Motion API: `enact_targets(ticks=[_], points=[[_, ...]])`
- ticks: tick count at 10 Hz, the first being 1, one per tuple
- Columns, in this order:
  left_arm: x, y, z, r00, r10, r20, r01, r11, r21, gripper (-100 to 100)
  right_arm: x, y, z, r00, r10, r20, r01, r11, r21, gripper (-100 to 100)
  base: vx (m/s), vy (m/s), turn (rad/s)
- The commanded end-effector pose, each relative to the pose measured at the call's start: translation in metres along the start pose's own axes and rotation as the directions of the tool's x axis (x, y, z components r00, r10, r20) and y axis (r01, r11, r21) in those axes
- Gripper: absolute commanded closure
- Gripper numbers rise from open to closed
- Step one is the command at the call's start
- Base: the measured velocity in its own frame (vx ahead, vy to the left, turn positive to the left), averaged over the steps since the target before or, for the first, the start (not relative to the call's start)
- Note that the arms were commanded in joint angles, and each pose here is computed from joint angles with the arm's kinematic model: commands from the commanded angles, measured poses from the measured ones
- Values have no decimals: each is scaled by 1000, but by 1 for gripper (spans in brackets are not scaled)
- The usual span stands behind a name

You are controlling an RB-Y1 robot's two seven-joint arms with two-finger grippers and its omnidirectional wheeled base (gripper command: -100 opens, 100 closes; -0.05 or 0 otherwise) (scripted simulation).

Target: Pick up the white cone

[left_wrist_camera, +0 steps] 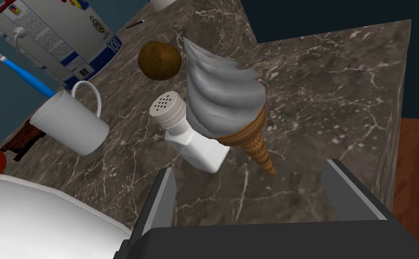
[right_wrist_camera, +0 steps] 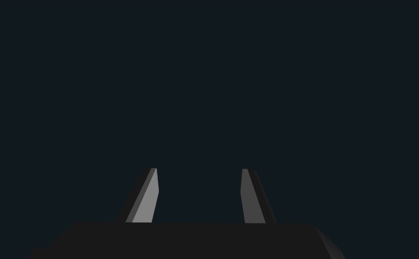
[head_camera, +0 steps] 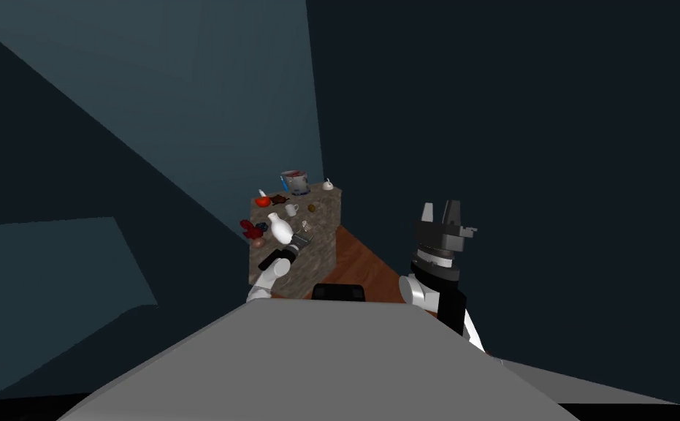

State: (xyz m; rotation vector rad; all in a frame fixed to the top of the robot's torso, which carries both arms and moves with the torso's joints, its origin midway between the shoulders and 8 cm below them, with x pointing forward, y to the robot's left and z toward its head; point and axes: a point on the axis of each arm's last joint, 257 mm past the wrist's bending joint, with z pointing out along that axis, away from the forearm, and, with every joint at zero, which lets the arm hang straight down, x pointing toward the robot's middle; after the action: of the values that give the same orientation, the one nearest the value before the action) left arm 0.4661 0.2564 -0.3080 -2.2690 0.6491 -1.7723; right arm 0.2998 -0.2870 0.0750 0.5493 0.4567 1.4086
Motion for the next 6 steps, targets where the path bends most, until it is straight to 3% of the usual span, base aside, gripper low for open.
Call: enact_targets(ticks=[1, 2, 3, 4, 5, 6], points=[[10, 25, 16, 1000, -25, -15, 25, 998, -54, -100, 0, 0, 0, 1000, 0, 0, 0, 1000, 0, 0, -13, -9, 328], [10, 29, 22, 999, -37, -18, 36, 997, -65, -100, 0, 0, 0, 1000, 0, 0, 0, 1000, 0, 0, -16, -22, 381], [8, 32, 32, 1000, -12, -13, 11, 997, -76, -100, 0, 0, 0, 1000, 0, 0, 0, 1000, 0, 0, -7, -17, 113], [10, 31, 33, 1000, 17, -18, -18, 997, -75, -100, 0, 0, 0, 1000, 0, 0, 0, 1000, 0, 0, 1, -4, -24], [23, 58, 45, 999, -24, -36, 20, 991, -130, -100, 0, 0, 0, 1000, 0, 0, 0, 1000, 0, 0, -12, -5, 339], [30, 57, 51, 999, -9, -51, 3, 991, -133, -100, 0, 0, 0, 1000, 0, 0, 0, 1000, 0, 0, -17, -18, 438]])
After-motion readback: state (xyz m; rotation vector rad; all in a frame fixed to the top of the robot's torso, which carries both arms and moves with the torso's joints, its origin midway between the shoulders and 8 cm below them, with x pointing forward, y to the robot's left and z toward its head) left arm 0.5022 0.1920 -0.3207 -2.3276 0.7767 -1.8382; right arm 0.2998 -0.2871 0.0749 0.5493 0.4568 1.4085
